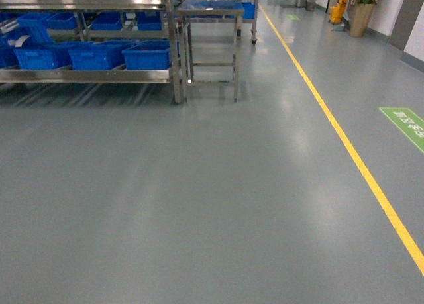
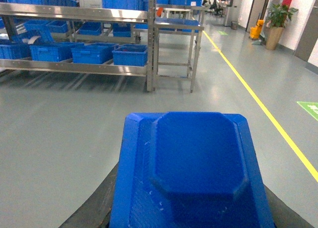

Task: Sort blue parts and orange caps into right shelf containers

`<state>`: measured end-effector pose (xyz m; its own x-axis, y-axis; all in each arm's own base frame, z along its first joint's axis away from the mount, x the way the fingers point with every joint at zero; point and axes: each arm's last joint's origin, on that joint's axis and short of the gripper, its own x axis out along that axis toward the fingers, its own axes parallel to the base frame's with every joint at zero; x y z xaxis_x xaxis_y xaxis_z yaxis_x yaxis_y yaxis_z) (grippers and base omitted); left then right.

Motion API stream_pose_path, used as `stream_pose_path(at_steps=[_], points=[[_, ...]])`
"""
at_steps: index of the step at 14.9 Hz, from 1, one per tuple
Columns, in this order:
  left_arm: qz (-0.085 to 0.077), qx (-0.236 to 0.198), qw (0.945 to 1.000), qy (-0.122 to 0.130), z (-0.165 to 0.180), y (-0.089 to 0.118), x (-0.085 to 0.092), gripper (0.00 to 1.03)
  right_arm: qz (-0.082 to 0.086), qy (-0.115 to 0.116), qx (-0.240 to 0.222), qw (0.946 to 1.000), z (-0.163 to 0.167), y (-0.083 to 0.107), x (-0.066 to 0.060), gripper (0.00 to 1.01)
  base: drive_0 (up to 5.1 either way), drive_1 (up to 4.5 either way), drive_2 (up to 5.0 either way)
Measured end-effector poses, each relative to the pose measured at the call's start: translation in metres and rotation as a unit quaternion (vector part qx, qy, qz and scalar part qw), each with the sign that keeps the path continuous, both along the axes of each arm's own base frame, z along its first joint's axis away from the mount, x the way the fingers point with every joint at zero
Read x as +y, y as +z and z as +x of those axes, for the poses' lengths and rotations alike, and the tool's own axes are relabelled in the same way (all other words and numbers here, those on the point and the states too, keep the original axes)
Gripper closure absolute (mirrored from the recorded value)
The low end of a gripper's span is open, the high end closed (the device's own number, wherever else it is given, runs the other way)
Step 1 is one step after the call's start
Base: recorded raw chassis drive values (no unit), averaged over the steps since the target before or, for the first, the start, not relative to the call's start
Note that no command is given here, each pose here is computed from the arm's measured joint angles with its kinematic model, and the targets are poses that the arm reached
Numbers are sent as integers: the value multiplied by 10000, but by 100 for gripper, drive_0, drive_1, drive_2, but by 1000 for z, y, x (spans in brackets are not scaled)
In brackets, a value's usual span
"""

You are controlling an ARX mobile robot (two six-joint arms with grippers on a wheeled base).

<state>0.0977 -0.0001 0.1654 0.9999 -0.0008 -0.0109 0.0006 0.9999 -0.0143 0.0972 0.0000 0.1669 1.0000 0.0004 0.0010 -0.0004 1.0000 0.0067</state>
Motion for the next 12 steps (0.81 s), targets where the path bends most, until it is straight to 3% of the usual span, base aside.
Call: stream_pose_path(at_steps=[12], points=[[2,-17,10000,2,0,0,0,61,0,0,-10,10000,0,0,0,57,-3,425,-432]])
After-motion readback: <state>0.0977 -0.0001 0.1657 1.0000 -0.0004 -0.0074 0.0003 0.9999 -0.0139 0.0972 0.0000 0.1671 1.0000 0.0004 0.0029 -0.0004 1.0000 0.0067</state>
